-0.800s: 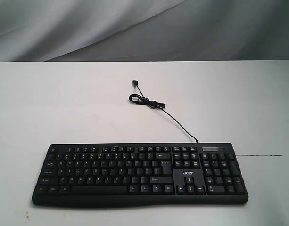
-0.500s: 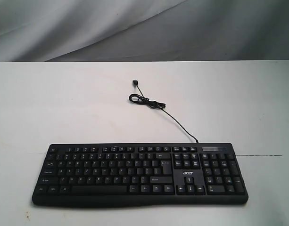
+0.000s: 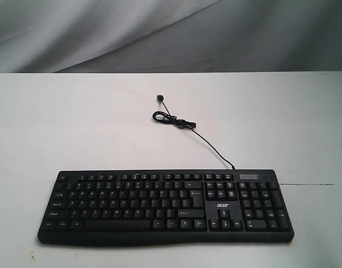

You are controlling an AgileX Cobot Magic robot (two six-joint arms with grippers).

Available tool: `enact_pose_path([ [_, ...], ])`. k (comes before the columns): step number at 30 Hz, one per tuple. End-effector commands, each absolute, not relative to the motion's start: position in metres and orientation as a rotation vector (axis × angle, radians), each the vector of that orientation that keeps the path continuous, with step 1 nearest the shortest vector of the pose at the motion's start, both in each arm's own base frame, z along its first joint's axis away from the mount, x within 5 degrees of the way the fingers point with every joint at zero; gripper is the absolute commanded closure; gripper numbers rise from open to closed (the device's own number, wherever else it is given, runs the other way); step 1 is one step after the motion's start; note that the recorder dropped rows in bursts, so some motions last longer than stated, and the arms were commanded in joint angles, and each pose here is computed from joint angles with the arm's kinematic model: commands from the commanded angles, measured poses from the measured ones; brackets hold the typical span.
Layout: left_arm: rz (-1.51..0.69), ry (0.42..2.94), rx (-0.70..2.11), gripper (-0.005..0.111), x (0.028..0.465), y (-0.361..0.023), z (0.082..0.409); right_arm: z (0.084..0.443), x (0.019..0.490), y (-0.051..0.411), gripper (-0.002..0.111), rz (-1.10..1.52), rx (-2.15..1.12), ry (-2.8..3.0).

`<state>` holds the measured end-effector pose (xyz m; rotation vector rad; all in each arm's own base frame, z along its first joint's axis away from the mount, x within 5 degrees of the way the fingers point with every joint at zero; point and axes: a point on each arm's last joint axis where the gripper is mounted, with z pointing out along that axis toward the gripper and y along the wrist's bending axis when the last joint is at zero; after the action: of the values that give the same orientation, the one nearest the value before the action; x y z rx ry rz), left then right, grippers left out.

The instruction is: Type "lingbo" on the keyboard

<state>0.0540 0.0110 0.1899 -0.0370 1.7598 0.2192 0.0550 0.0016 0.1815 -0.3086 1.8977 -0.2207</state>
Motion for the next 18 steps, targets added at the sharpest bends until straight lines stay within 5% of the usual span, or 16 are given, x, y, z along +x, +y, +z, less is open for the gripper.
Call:
enact_pose_path([
  [1, 0.208, 1.750, -0.034, 0.107, 0.054, 0.010, 0.189, 0.235, 0.048, 0.005, 0.108, -0.184, -0.298, 1.823],
  [8, 0.208, 1.750, -0.034, 0.107, 0.054, 0.010, 0.189, 0.346, 0.093, 0.004, 0.108, -0.141, -0.269, 1.779],
  [18, 0.208, 1.750, -0.034, 0.107, 0.054, 0.010, 0.189, 0.337, 0.142, 0.030, 0.108, 0.159, -0.307, 2.013],
])
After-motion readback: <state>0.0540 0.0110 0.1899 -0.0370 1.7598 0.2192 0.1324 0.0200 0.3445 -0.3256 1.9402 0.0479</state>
